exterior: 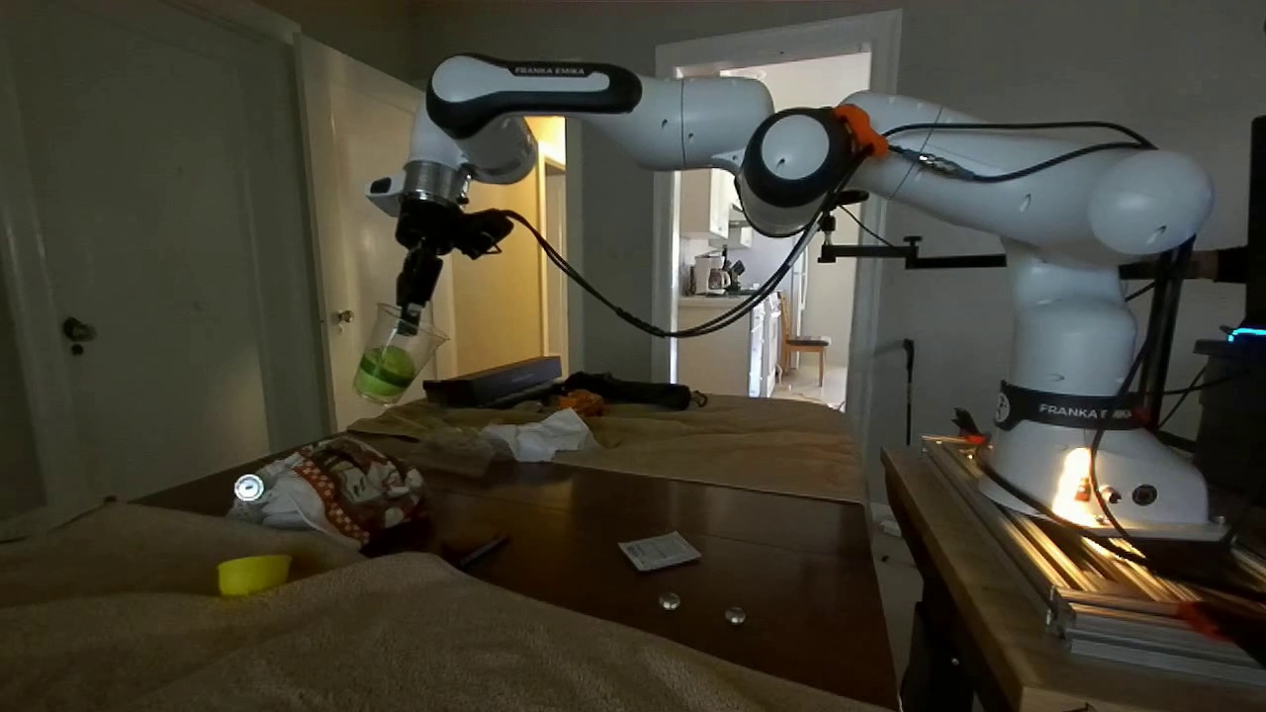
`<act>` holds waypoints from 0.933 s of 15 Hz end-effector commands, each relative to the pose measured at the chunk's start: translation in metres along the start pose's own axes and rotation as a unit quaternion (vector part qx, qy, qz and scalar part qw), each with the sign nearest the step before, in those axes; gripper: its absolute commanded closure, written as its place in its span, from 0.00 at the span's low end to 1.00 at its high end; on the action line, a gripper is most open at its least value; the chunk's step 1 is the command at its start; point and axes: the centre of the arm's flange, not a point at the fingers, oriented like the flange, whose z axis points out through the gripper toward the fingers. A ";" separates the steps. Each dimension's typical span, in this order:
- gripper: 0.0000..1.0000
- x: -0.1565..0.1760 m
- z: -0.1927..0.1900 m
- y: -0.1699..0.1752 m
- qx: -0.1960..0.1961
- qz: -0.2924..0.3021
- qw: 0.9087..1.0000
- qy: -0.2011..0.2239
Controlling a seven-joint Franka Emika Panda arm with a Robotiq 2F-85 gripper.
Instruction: Move the clear cup to the left.
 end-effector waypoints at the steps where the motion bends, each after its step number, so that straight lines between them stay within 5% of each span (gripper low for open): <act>1: 0.99 0.044 0.004 0.011 0.019 0.046 0.998 -0.023; 6: 0.99 0.095 0.026 -0.015 0.069 -0.004 0.995 -0.078; 14: 0.99 0.116 0.063 -0.081 0.098 -0.135 0.969 -0.180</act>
